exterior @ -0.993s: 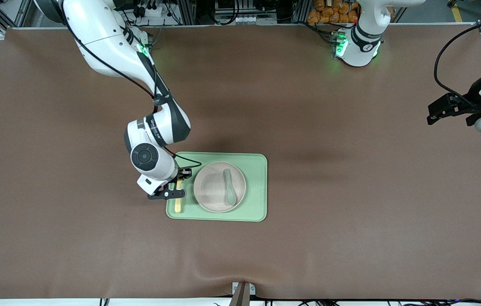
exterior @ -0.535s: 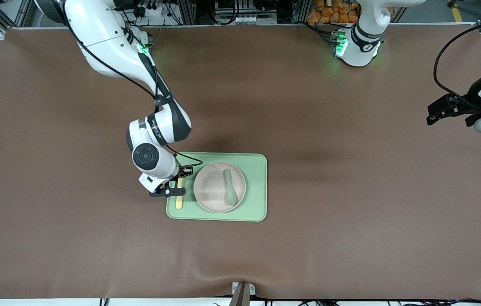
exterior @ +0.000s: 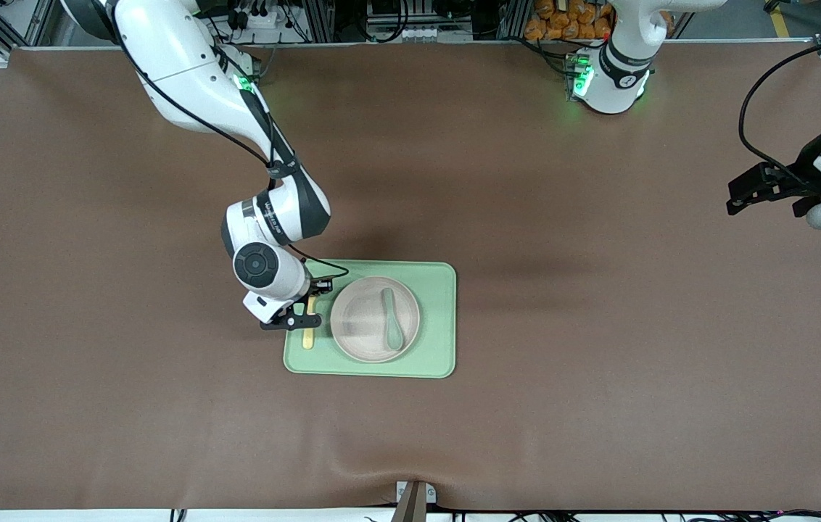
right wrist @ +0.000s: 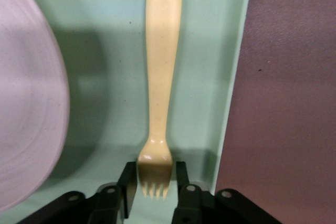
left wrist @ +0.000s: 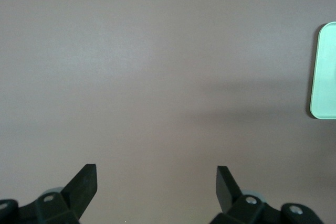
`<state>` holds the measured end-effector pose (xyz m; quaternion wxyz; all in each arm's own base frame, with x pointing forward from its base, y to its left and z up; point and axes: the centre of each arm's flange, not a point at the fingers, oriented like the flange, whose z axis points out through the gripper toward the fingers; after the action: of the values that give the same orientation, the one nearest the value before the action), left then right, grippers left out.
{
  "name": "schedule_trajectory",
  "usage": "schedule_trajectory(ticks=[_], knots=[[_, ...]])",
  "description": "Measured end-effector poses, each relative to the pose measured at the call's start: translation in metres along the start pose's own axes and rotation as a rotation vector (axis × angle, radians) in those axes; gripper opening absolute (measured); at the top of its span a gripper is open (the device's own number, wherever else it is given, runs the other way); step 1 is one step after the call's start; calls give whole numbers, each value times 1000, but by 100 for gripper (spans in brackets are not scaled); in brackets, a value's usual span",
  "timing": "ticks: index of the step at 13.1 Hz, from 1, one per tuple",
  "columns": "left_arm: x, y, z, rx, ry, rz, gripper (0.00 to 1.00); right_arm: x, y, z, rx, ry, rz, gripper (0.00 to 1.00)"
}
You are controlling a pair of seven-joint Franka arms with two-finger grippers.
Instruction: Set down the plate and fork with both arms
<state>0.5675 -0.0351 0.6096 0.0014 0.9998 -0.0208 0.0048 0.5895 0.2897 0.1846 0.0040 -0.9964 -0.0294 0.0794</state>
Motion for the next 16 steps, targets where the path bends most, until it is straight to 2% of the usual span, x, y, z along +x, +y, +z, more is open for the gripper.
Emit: schedule_trajectory(ticks=[5, 6, 9, 16], knots=[[0, 0, 1, 0, -2, 0, 100, 1, -2, -7, 4, 11, -2, 96], [1, 0, 2, 0, -3, 0, 100, 4, 0, -17, 8, 21, 1, 100], [1, 0, 2, 0, -3, 0, 100, 13, 27, -70, 26, 27, 41, 100], [1, 0, 2, 0, -4, 1, 100, -1, 166, -206, 91, -7, 99, 100]])
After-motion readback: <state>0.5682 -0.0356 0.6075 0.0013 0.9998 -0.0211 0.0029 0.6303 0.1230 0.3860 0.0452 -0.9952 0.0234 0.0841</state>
